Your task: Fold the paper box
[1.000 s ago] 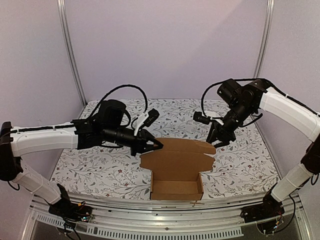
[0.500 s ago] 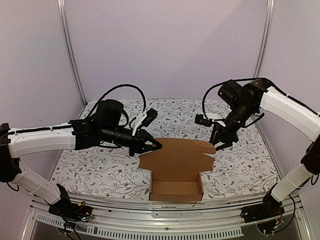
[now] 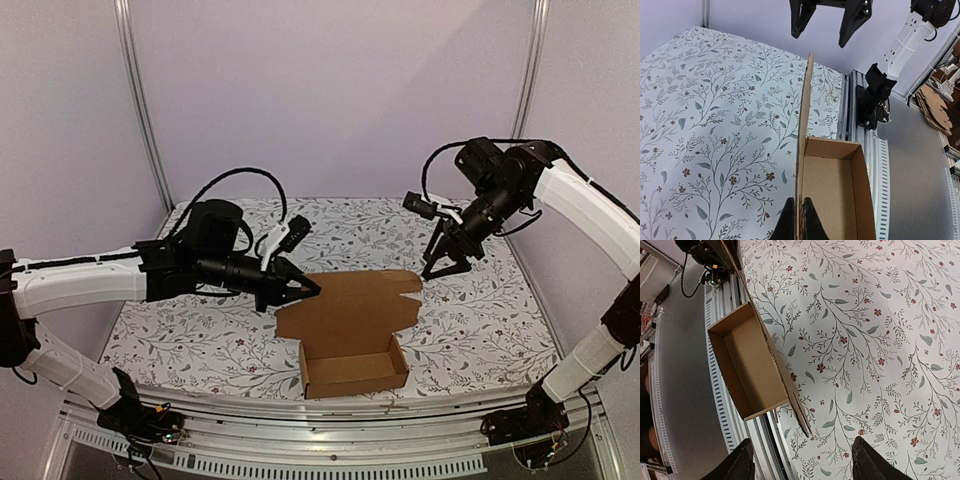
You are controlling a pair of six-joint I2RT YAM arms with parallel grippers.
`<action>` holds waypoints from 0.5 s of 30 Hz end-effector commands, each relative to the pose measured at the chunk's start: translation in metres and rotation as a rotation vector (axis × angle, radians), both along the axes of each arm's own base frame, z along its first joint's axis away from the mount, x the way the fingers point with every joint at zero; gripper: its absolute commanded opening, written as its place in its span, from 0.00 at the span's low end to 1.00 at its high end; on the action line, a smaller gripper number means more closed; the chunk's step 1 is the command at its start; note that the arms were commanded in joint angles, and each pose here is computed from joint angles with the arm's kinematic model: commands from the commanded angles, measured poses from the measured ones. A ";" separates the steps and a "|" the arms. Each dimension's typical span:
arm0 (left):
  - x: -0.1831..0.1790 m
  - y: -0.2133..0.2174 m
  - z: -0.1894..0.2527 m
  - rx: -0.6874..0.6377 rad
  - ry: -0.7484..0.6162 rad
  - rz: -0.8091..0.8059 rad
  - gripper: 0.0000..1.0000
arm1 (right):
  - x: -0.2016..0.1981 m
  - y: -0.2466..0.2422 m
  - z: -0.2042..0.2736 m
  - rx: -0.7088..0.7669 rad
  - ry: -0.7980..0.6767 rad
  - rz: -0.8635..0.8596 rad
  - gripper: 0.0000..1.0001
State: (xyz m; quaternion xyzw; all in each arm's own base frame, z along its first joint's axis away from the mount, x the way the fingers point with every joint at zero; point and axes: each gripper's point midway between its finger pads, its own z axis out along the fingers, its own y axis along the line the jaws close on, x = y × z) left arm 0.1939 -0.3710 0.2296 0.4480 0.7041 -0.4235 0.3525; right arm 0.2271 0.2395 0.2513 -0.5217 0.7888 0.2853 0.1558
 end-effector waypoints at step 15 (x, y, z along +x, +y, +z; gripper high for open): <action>0.000 0.005 0.008 -0.036 -0.017 0.026 0.00 | 0.008 0.030 -0.026 -0.049 0.010 0.039 0.44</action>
